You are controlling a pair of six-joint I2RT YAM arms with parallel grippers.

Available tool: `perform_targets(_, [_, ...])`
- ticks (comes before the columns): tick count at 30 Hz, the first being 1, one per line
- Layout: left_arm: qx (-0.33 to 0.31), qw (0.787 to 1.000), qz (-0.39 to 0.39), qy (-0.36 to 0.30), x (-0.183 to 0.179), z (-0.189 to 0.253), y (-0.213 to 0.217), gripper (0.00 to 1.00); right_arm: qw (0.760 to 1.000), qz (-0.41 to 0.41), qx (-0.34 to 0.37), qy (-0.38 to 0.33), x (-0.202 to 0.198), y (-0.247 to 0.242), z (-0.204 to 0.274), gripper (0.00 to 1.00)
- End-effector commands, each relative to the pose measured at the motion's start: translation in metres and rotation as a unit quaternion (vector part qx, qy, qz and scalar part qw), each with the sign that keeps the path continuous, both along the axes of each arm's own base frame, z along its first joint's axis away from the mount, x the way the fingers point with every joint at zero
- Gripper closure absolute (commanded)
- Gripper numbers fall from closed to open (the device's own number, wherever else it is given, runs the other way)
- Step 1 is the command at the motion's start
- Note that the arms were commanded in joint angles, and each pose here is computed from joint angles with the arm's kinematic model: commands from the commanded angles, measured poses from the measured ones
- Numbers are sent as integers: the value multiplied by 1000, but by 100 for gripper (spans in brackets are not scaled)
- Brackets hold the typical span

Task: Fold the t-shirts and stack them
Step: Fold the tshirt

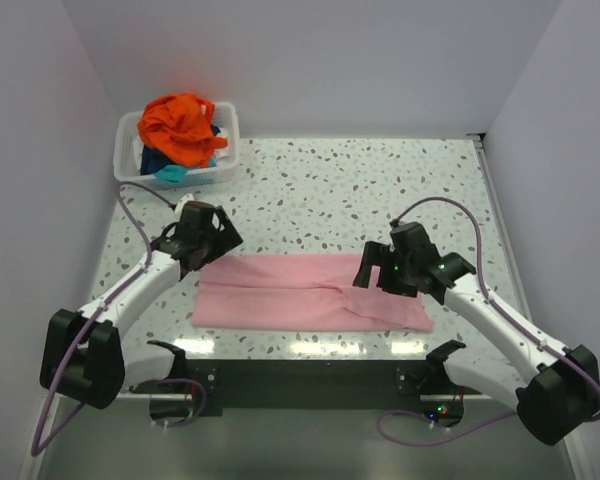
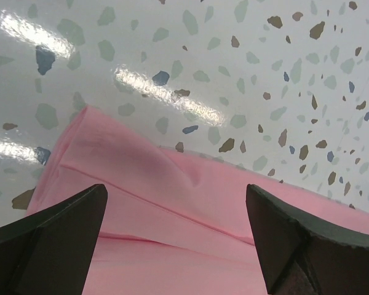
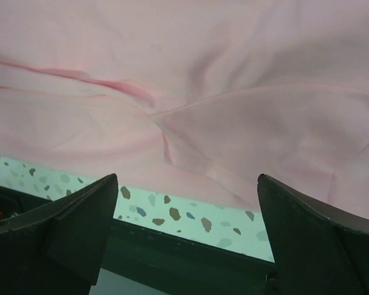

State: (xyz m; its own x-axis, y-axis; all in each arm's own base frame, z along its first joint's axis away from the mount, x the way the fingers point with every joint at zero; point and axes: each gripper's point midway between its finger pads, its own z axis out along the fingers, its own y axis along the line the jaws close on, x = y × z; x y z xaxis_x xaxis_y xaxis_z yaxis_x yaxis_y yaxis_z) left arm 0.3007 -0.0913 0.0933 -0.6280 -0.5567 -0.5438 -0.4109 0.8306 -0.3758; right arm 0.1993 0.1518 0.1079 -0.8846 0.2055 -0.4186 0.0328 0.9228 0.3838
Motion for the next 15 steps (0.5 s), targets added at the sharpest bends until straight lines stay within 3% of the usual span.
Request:
perform_targets(1, [-13,999,-49,-11,13,3,-20,0,998,-49,-14,33,-2,-14,-23,1])
perform_targets(8, [-6,996,-68,52,5,-46,-25,0,994,-73,-11,84,11,-27,-69,1])
perform_targets(15, [8,992,-76,97,-22,-74,-20,0,994,-62,-11,93,61,-26,-90,1])
